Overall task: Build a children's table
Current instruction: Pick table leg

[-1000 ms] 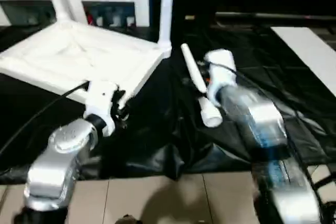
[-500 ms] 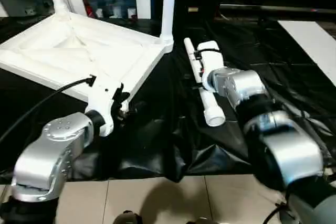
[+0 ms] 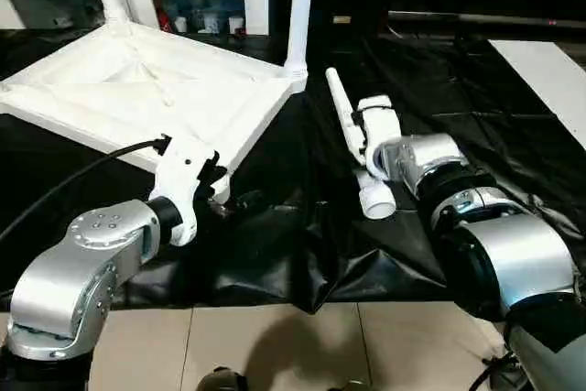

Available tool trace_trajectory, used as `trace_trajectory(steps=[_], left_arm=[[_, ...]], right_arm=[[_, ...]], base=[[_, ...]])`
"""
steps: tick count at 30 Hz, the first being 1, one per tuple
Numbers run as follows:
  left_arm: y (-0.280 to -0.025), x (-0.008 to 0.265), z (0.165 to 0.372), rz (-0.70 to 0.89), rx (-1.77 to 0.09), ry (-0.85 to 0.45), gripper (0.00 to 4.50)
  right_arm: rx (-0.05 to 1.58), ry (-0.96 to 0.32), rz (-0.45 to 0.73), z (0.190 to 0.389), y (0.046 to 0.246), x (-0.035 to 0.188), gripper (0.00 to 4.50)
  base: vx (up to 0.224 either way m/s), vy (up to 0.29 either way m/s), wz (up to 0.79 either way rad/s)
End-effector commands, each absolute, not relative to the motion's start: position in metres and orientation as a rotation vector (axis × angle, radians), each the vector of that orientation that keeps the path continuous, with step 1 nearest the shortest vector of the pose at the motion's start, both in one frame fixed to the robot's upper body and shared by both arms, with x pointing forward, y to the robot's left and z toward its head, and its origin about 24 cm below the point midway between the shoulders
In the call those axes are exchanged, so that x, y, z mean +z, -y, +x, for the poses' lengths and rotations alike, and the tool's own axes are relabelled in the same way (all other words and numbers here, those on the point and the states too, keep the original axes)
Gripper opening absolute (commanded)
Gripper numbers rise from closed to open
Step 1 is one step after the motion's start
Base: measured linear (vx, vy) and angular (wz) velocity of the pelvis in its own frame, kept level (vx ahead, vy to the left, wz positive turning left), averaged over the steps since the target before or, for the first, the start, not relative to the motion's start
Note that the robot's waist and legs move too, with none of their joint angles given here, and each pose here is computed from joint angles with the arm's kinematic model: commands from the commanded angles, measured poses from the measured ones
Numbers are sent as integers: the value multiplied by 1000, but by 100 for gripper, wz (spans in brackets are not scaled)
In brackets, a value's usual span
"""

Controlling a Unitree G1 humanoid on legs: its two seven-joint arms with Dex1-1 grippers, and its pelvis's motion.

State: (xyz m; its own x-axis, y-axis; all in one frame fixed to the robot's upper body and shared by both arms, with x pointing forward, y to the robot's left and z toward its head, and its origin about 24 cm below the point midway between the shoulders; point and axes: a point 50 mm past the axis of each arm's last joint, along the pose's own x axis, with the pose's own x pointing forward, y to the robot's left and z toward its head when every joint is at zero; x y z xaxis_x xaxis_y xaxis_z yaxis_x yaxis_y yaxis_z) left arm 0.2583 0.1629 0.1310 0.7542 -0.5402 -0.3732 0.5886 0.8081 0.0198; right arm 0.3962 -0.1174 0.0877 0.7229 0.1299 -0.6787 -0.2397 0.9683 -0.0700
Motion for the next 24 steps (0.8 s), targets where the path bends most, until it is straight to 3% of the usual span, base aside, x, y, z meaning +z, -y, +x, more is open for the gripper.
trace_trajectory(steps=[1, 16, 24], left_arm=[[-157, 134, 255, 155, -656, -362, 447], [-156, 135, 254, 171, -681, -365, 450], [-153, 139, 257, 161, -666, -336, 450]], right_arm=[[207, -758, -160, 394, 120, 83, 337], [156, -787, -97, 390, 134, 71, 209], [89, -725, 19, 395, 151, 81, 184]], base=[[0, 0, 0], [0, 0, 0], [0, 0, 0]])
